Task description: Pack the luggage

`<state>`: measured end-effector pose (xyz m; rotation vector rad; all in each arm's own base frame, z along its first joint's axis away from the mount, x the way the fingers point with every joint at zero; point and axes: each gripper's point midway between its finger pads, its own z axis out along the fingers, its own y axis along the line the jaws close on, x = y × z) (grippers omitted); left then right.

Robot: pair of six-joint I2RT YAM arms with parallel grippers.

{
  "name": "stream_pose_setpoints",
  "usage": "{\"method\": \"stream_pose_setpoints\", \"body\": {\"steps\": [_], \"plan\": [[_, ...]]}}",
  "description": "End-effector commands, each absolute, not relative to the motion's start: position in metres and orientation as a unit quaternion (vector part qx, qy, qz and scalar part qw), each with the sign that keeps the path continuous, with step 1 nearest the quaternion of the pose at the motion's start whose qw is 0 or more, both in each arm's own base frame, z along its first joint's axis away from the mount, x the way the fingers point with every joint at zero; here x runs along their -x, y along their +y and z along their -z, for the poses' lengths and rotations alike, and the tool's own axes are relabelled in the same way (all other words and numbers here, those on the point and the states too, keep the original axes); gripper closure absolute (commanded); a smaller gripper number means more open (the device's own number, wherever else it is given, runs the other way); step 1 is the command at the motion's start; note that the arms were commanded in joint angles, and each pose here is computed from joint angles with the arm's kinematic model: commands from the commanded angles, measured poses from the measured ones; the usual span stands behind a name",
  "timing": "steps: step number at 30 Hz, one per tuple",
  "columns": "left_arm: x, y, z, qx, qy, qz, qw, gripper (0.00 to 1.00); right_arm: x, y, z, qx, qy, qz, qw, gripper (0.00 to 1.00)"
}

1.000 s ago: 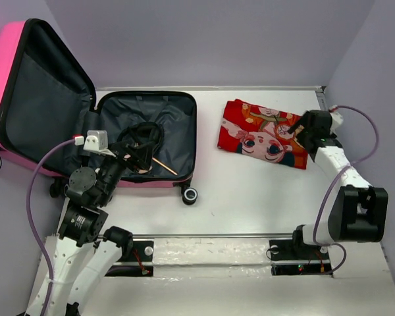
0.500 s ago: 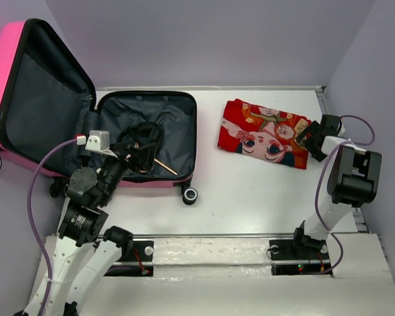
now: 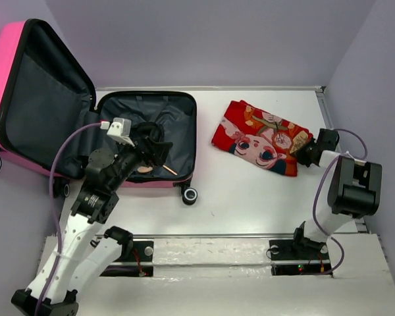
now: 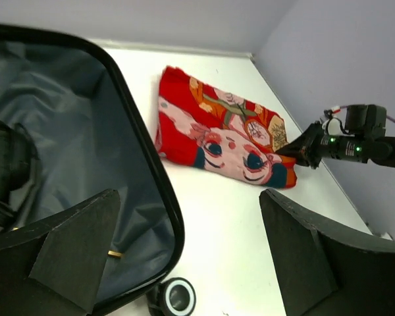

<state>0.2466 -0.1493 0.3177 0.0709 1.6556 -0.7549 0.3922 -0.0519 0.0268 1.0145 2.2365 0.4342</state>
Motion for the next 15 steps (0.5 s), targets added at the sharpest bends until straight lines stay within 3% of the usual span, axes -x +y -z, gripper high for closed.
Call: {"method": "stream_pose_setpoints", "body": {"steps": [1, 5, 9, 15], "plan": [[-0.246, -0.188, -0.321, -0.077, 0.716, 0.403, 0.564, 0.01, -0.346, -0.035, -0.044, -0.378, 0.85, -0.172, 0.323, 0.93], [-0.245, -0.214, -0.332, -0.084, 0.72, 0.425, 0.542, 0.01, -0.297, -0.023, -0.058, -0.369, 0.839, -0.169, 0.363, 0.93], [-0.229, -0.276, -0.326, -0.119, 0.744, 0.423, 0.503, 0.01, -0.279, -0.022, -0.077, -0.359, 0.826, -0.161, 0.404, 0.93], [-0.289, -0.336, -0.292, -0.128, 0.804, 0.326, 0.481, 0.01, -0.28, -0.018, -0.088, -0.346, 0.826, -0.173, 0.41, 0.93]]}}
